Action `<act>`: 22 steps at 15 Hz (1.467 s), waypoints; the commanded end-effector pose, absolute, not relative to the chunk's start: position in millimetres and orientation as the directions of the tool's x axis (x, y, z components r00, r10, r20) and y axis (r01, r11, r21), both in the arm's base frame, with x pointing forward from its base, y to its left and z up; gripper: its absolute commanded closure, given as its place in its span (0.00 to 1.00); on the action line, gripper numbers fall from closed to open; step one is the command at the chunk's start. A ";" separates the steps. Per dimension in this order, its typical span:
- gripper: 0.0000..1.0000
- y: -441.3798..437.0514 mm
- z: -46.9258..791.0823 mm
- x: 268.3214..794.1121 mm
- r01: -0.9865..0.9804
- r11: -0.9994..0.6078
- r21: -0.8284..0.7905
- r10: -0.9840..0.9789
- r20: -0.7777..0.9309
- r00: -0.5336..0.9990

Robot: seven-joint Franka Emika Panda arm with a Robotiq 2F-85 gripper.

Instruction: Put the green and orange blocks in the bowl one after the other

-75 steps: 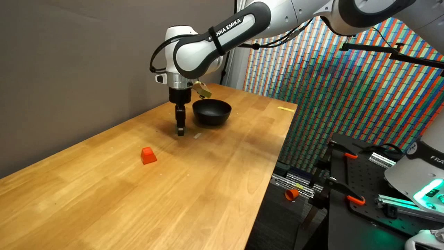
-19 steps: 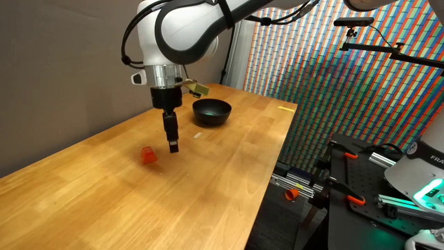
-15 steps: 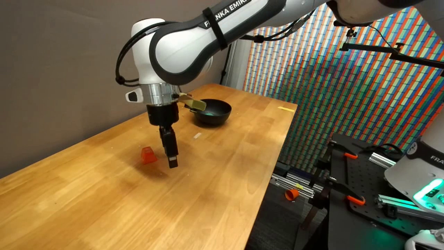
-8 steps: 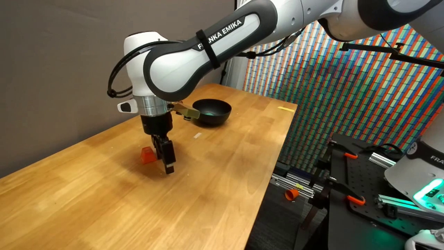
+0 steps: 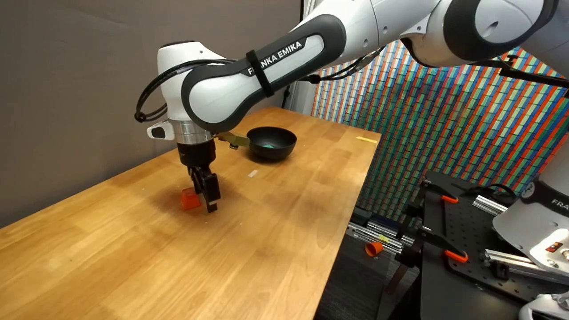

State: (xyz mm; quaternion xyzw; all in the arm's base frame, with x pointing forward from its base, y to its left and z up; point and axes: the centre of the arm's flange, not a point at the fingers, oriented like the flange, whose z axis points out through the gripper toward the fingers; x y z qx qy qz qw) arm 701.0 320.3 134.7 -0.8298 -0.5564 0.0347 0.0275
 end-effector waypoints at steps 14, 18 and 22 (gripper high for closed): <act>0.73 340.4 143.1 728.0 0.943 -0.331 0.009 0.943 -0.009 0.332; 0.78 300.2 162.8 739.3 0.918 -0.388 0.078 0.918 -0.051 0.392; 0.78 223.8 194.5 761.7 0.839 -0.511 0.188 0.840 -0.097 0.533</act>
